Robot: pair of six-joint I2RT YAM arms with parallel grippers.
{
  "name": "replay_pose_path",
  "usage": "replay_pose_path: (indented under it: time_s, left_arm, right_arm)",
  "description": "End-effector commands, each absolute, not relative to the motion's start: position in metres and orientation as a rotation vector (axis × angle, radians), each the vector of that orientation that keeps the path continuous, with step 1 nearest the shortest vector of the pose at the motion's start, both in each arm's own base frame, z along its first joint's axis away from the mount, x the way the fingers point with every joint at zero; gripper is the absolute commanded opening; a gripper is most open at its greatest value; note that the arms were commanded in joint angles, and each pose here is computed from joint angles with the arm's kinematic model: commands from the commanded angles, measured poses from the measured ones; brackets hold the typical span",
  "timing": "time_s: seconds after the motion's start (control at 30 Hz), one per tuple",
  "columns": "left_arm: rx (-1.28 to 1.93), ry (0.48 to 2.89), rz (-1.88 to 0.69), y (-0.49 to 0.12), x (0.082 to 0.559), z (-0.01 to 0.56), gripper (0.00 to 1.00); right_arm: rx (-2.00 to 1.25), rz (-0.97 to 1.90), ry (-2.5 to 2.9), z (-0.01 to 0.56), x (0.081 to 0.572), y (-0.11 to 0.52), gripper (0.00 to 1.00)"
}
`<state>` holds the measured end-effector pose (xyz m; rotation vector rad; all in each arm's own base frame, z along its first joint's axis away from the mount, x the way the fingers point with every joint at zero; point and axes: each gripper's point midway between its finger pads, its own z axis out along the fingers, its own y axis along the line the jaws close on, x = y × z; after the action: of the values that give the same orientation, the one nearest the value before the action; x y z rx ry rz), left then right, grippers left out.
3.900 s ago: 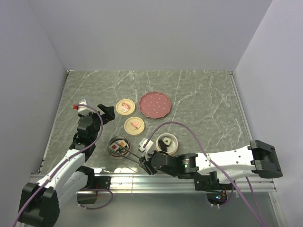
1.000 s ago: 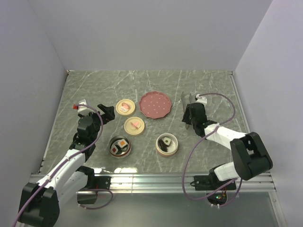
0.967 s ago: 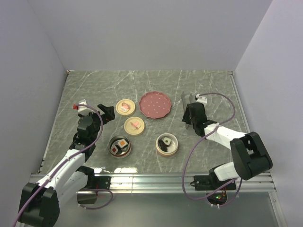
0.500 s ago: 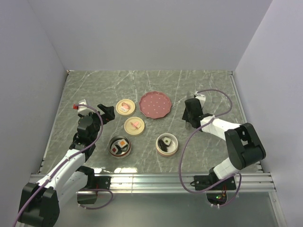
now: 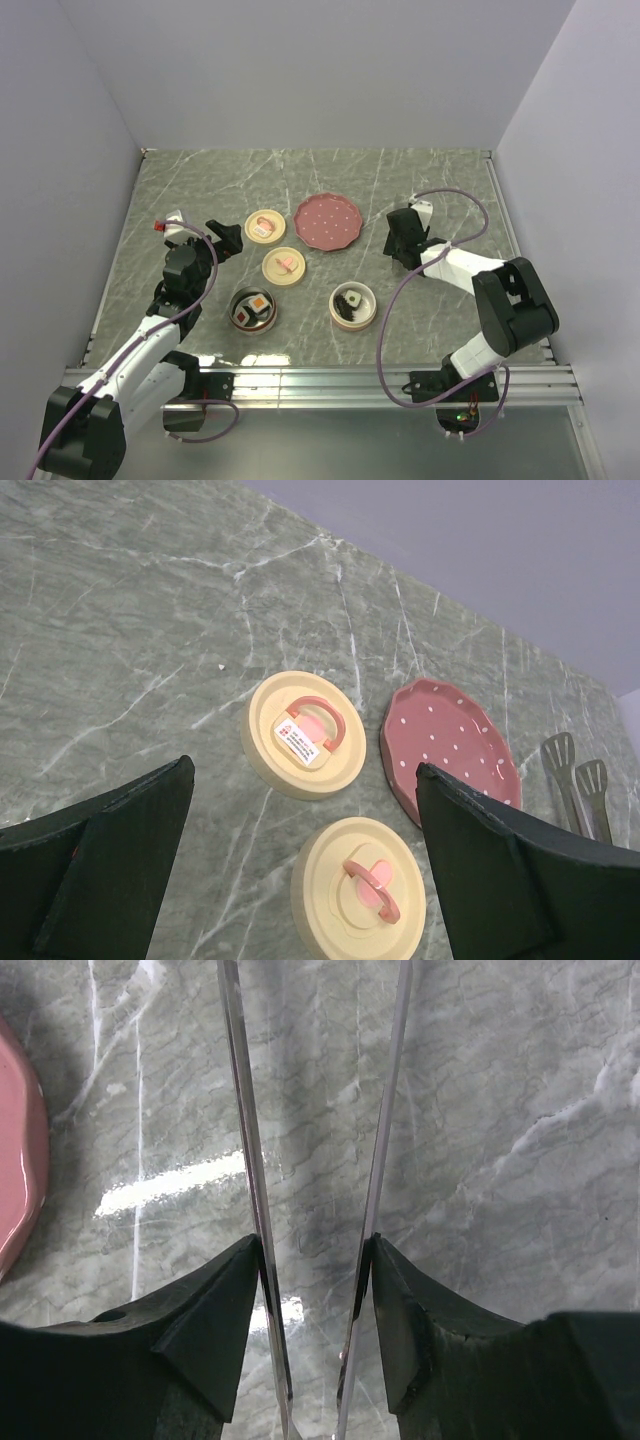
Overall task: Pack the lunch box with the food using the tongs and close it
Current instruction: Put down the clamp
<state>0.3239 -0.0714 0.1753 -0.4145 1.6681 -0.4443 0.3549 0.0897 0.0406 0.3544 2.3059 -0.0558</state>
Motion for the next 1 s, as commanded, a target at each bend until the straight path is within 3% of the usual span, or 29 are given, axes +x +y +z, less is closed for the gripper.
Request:
replay_pose_path:
  time_s: [0.0, 0.77, 0.8, 0.97]
  left_arm:
    - [-0.408, 1.613, -0.477, -0.073, 0.325, 0.189, 0.99]
    - [-0.409, 1.615, -0.478, -0.073, 0.325, 0.188, 0.99]
    - [-0.409, 1.615, -0.475, -0.072, 0.325, 0.188, 1.00]
    - [-0.411, 1.615, -0.476, -0.072, 0.325, 0.188, 1.00]
  right_arm:
    - [0.367, -0.053, 2.252, 0.057, 0.367, 0.093, 0.56]
    - [0.313, -0.128, 2.315, 0.054, 0.379, 0.102, 0.63]
    - [0.308, -0.125, 2.315, 0.056, 0.381, 0.104, 0.68]
    - [0.301, -0.132, 2.299, 0.059, 0.380, 0.106, 0.69]
